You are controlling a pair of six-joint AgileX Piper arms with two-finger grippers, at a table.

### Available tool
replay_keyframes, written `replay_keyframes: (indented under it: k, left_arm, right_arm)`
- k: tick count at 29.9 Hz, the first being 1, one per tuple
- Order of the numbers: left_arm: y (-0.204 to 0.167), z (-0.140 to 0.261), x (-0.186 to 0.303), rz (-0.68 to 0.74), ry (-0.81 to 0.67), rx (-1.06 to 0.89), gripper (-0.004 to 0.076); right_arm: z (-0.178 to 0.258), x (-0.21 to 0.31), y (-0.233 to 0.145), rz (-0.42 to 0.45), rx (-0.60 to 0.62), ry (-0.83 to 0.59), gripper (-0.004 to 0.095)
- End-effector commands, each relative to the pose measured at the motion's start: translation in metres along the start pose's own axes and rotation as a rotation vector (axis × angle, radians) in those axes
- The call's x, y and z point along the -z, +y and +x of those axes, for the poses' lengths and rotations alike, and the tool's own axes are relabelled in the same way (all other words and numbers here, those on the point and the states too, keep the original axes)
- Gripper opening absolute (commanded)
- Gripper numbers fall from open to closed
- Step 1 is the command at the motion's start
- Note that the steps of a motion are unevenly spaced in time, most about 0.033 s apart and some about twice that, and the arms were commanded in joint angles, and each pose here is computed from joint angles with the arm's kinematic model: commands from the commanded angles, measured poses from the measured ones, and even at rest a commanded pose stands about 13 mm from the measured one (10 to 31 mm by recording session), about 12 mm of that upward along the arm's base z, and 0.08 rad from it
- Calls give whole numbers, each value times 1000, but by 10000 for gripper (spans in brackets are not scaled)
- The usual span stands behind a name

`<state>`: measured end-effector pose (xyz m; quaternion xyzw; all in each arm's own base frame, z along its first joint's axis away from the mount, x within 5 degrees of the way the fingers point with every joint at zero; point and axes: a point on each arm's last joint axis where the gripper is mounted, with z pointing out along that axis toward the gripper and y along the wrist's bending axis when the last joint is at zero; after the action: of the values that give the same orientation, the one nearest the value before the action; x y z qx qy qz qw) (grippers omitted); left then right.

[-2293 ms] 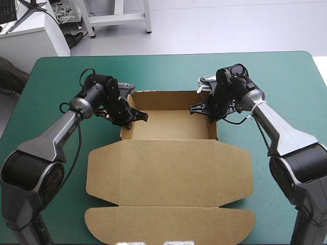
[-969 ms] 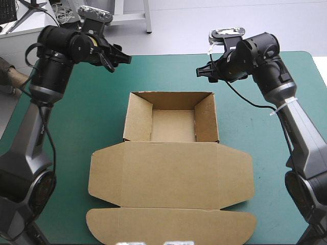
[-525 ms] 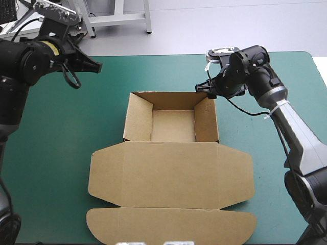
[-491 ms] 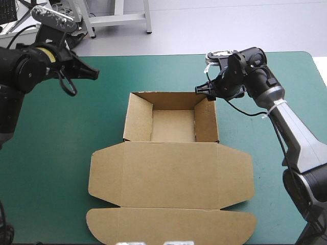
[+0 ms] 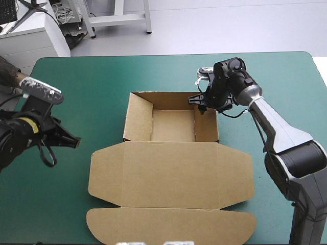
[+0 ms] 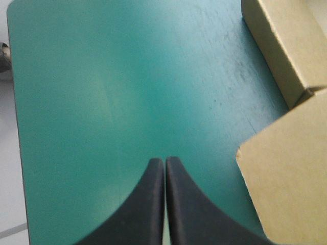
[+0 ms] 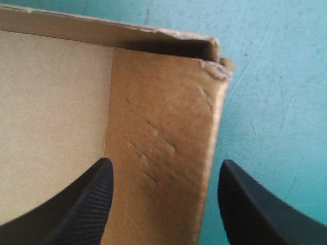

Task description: Fold the box

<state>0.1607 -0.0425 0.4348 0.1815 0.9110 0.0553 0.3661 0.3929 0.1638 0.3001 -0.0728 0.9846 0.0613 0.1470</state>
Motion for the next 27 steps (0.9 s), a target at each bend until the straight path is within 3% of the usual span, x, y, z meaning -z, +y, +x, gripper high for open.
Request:
replay_keyframes:
  k: [1,7,11,14,17,27]
  left_arm:
    - [-2,26,8,8,-62,29,-10]
    - [-19,77,-12,80,-111,55,-10]
    - [-30,115,-34,113,-47,55,-10]
    - [-36,141,-47,123,7,67,-10]
    - [-41,160,-58,124,46,120,-10]
    - [-42,173,-61,123,82,117,-10]
  right_arm:
    - [0,21,0,-25,-7,-37,562]
    - [-1,7,3,-47,-15,0,562]
    - [-1,1,6,-79,-23,22,511]
    - [-1,-1,9,-105,-32,33,318]
    - [-1,-1,9,-107,6,31,-25]
    - [-3,3,-3,-47,18,7,3]
